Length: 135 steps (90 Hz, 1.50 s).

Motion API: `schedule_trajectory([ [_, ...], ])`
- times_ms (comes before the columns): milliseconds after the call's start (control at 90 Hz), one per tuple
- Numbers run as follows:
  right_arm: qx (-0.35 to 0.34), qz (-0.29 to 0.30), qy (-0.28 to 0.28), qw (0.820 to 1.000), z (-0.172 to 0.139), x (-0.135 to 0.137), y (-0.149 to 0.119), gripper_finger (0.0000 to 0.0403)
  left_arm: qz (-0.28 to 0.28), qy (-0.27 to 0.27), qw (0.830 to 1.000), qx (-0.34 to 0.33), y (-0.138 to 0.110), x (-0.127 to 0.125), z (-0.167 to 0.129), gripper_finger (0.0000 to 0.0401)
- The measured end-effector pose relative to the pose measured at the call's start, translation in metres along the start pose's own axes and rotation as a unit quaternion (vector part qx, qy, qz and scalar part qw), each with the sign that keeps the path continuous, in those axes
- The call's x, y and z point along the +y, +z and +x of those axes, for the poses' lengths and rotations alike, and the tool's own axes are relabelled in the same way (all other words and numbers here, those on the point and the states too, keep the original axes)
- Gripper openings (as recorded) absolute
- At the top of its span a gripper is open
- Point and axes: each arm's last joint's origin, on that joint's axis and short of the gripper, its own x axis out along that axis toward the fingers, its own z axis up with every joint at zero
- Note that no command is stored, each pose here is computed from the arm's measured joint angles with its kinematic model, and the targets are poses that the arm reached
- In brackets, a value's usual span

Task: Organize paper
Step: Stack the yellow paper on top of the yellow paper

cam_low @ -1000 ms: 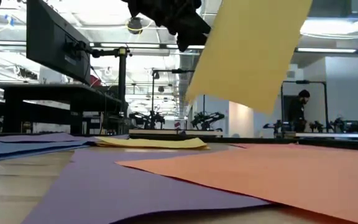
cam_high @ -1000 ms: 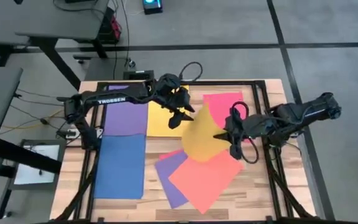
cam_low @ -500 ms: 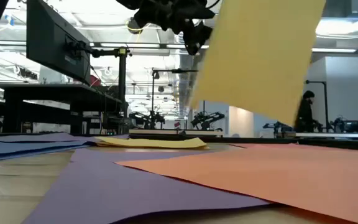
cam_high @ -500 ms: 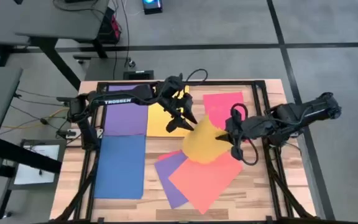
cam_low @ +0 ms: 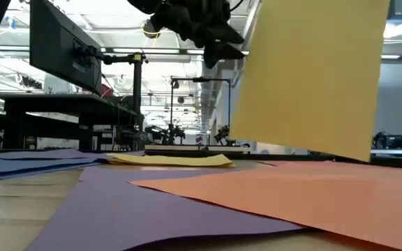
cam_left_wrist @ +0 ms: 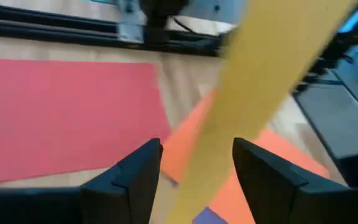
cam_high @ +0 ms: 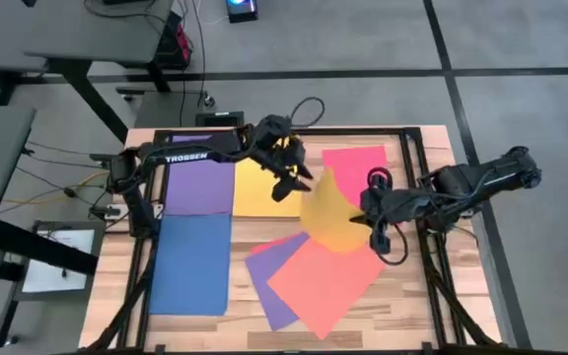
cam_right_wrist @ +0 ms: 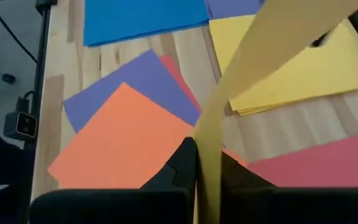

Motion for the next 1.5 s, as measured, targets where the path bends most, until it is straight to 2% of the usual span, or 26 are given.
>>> schedule_trajectory([
  [133,0.001,0.005,0.000,1.000,0.000,0.000,0.000,0.0000,-0.003,-0.004,1.000,-0.007,0.000,0.008,-0.004,0.0185],
  [311,0.001,0.005,-0.001,1.000,0.000,0.000,0.000,0.0000,-0.005,-0.079,0.997,-0.020,-0.005,0.013,0.011,0.0185],
  [500,0.004,0.011,0.003,1.000,0.000,0.001,-0.001,0.0000,0.009,-0.115,0.992,-0.043,-0.007,0.017,0.027,0.0185],
  [600,0.005,0.011,0.005,1.000,0.000,0.001,-0.001,0.0000,-0.031,-0.173,0.984,-0.037,-0.012,0.017,0.033,0.0185],
  [711,0.006,0.010,0.004,1.000,0.000,0.001,-0.001,0.0000,-0.059,-0.248,0.967,-0.032,-0.010,0.008,0.036,0.0185],
  [867,0.009,0.004,-0.005,1.000,0.001,-0.004,0.000,0.0000,-0.043,-0.273,0.961,-0.035,-0.006,-0.010,0.045,0.0185],
  [933,0.009,0.011,-0.012,1.000,0.002,-0.007,0.001,0.0000,-0.034,-0.272,0.961,-0.038,-0.005,-0.018,0.049,0.0185],
  [1033,-0.004,0.031,-0.021,0.999,0.004,-0.014,0.006,0.0000,-0.022,-0.242,0.969,-0.039,-0.005,-0.026,0.054,0.0185],
  [1233,-0.033,0.060,-0.029,0.997,0.006,-0.022,0.014,0.0000,-0.033,-0.180,0.982,-0.039,-0.006,-0.027,0.058,0.0172],
  [1311,-0.037,0.064,-0.030,0.997,0.006,-0.023,0.015,0.0000,-0.044,-0.166,0.985,-0.031,-0.008,-0.022,0.056,0.0137],
  [1433,-0.036,0.087,-0.025,0.995,0.006,-0.023,0.015,0.0000,-0.059,-0.146,0.987,-0.022,-0.011,-0.013,0.053,0.0034],
  [1500,-0.035,0.108,-0.024,0.993,0.006,-0.023,0.015,0.0000,-0.069,-0.139,0.988,-0.019,-0.012,-0.008,0.051,0.0012],
])
